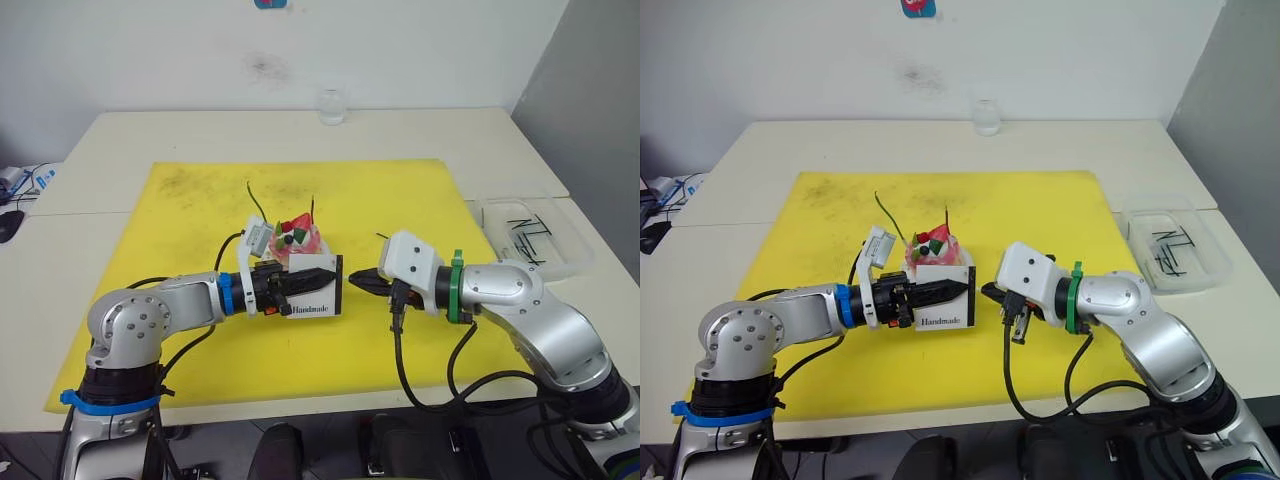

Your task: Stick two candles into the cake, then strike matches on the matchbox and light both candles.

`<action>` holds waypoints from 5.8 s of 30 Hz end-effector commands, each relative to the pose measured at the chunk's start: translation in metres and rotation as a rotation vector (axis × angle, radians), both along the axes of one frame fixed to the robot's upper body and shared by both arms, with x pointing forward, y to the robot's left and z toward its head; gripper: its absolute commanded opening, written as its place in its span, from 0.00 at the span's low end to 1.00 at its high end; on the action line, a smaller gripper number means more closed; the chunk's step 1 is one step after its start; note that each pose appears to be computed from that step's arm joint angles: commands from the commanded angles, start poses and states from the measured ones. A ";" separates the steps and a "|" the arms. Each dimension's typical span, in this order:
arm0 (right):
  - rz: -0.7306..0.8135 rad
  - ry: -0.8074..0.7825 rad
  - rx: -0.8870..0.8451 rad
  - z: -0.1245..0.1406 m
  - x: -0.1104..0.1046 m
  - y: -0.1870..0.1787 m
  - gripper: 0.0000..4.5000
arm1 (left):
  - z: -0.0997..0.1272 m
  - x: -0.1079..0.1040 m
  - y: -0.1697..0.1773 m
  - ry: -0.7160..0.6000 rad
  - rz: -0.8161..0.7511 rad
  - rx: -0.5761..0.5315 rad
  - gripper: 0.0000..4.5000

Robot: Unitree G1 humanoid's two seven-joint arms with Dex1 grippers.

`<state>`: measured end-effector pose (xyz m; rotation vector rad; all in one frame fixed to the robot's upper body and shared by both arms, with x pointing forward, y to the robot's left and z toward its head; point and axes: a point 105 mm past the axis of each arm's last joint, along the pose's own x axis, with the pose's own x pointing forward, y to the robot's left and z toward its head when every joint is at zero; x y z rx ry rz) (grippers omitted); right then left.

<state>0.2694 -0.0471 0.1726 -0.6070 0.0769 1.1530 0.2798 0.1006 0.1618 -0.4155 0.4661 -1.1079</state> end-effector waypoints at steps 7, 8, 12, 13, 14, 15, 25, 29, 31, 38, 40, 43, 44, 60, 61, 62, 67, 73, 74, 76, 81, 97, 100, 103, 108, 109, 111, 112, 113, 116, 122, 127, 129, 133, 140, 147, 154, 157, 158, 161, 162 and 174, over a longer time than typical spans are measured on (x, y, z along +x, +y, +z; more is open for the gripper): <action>0.039 -0.084 -0.009 0.020 -0.001 0.001 0.00 | 0.002 -0.001 -0.005 -0.087 -0.010 0.034 0.00; 0.039 -0.087 -0.010 0.021 -0.001 0.001 0.00 | 0.001 -0.001 -0.006 -0.090 -0.012 0.036 0.00; 0.034 -0.098 -0.024 0.019 0.003 0.001 0.00 | 0.001 -0.001 -0.007 -0.100 -0.017 0.038 0.00; 0.032 -0.098 -0.024 0.019 0.004 0.001 0.00 | 0.001 -0.001 -0.008 -0.102 -0.018 0.039 0.00; 0.032 -0.099 -0.024 0.019 0.005 0.002 0.00 | 0.001 -0.001 -0.008 -0.104 -0.021 0.040 0.00; 0.031 -0.101 -0.024 0.018 0.006 0.002 0.00 | 0.001 -0.002 -0.008 -0.107 -0.025 0.043 0.00; 0.042 -0.104 -0.041 0.013 0.008 0.006 0.00 | 0.001 -0.005 -0.010 -0.116 -0.037 0.047 0.00; 0.046 -0.097 -0.054 0.009 0.008 0.007 0.00 | 0.002 -0.005 -0.011 -0.119 -0.042 0.045 0.00; 0.042 -0.097 -0.062 0.008 0.009 0.006 0.00 | 0.002 -0.006 -0.011 -0.121 -0.046 0.046 0.00; 0.021 -0.106 -0.068 0.006 0.014 0.008 0.00 | 0.001 -0.011 -0.014 -0.156 -0.085 0.070 0.00; -0.100 -0.201 0.005 0.026 0.035 0.007 0.00 | -0.002 -0.016 -0.016 -0.164 -0.113 0.090 0.00; -0.316 -0.388 0.148 0.079 0.059 -0.017 0.00 | -0.006 -0.021 -0.013 -0.158 -0.118 0.111 0.00; -0.335 -0.407 0.158 0.087 0.058 -0.025 0.00 | -0.007 -0.022 -0.010 -0.156 -0.109 0.117 0.00; -0.038 -0.147 0.015 0.043 0.003 -0.003 0.00 | -0.001 -0.002 0.000 -0.221 0.024 0.115 0.00; -0.023 -0.137 0.006 0.041 0.001 -0.002 0.00 | -0.001 -0.001 0.000 -0.227 0.028 0.115 0.00; -0.017 -0.132 0.001 0.041 0.000 -0.001 0.00 | 0.000 -0.001 -0.001 -0.230 0.029 0.114 0.00; 0.007 -0.114 -0.047 0.031 -0.002 0.004 0.00 | 0.003 0.001 -0.004 -0.240 0.031 0.108 0.00; 0.014 -0.093 -0.085 0.020 -0.002 0.006 0.00 | 0.003 0.001 -0.006 -0.244 0.024 0.106 0.00; 0.010 -0.093 -0.092 0.018 -0.001 0.006 0.00 | 0.003 0.001 -0.006 -0.244 0.021 0.106 0.00; 0.001 -0.095 -0.098 0.016 0.001 0.005 0.00 | 0.004 0.000 -0.006 -0.246 0.017 0.105 0.00; -0.022 -0.108 -0.093 0.015 0.006 0.003 0.00 | 0.004 -0.003 -0.007 -0.243 0.004 0.101 0.00; -0.013 -0.090 -0.073 0.013 0.005 0.005 0.00 | 0.002 -0.002 -0.009 -0.254 0.003 0.118 0.00; -0.030 -0.080 -0.061 0.013 0.006 0.003 0.00 | 0.001 -0.002 -0.009 -0.255 0.006 0.118 0.00; -0.043 -0.061 -0.050 0.012 0.006 0.002 0.00 | 0.001 -0.002 -0.009 -0.257 0.008 0.118 0.00; -0.125 -0.020 -0.018 0.007 0.011 -0.010 0.00 | -0.001 -0.002 -0.008 -0.264 0.011 0.134 0.00; -0.164 -0.019 -0.007 0.004 0.015 -0.017 0.00 | -0.002 -0.002 -0.007 -0.265 0.012 0.137 0.00; -0.240 -0.021 0.048 -0.004 0.021 -0.029 0.00 | -0.003 -0.002 -0.006 -0.267 0.015 0.144 0.00; -0.297 -0.026 0.081 -0.008 0.026 -0.035 0.00 | -0.004 -0.003 -0.006 -0.266 0.014 0.146 0.00; -0.342 -0.034 0.111 -0.014 0.029 -0.040 0.00 | -0.005 -0.004 -0.006 -0.266 0.013 0.147 0.00; -0.484 0.010 0.246 -0.032 0.036 -0.052 0.00 | -0.008 -0.007 -0.008 -0.263 0.000 0.153 0.00; -0.553 0.075 0.335 -0.060 0.037 -0.047 0.00 | -0.009 -0.009 -0.007 -0.266 -0.014 0.165 0.00; -0.572 0.095 0.351 -0.074 0.040 -0.043 0.00 | -0.010 -0.009 -0.008 -0.269 -0.022 0.170 0.00; -0.579 0.103 0.353 -0.078 0.040 -0.044 0.00 | -0.011 -0.010 -0.008 -0.269 -0.024 0.172 0.00; -0.572 0.092 0.340 -0.080 0.039 -0.045 0.22 | -0.011 -0.010 -0.007 -0.270 -0.024 0.176 0.00; -0.538 0.036 0.308 -0.082 0.037 -0.045 0.46 | -0.011 -0.010 -0.007 -0.272 -0.025 0.176 0.00; -0.544 0.041 0.306 -0.086 0.039 -0.045 0.46 | -0.011 -0.009 -0.006 -0.273 -0.026 0.174 0.00; -0.571 0.076 0.296 -0.091 0.039 -0.045 0.38 | -0.011 -0.009 -0.007 -0.274 -0.030 0.174 0.00; -0.575 0.077 0.299 -0.090 0.040 -0.044 0.18 | -0.011 -0.009 -0.007 -0.273 -0.029 0.172 0.00; -0.575 0.078 0.301 -0.089 0.040 -0.043 0.12 | -0.011 -0.009 -0.007 -0.273 -0.030 0.172 0.00; -0.580 0.085 0.290 -0.091 0.040 -0.042 0.01 | -0.012 -0.010 -0.007 -0.271 -0.031 0.172 0.00; -0.581 0.087 0.289 -0.091 0.039 -0.042 0.01 | -0.012 -0.010 -0.007 -0.270 -0.031 0.172 0.00; -0.391 0.002 0.346 -0.028 0.022 -0.025 0.01 | -0.008 -0.006 -0.009 -0.283 -0.021 0.159 0.00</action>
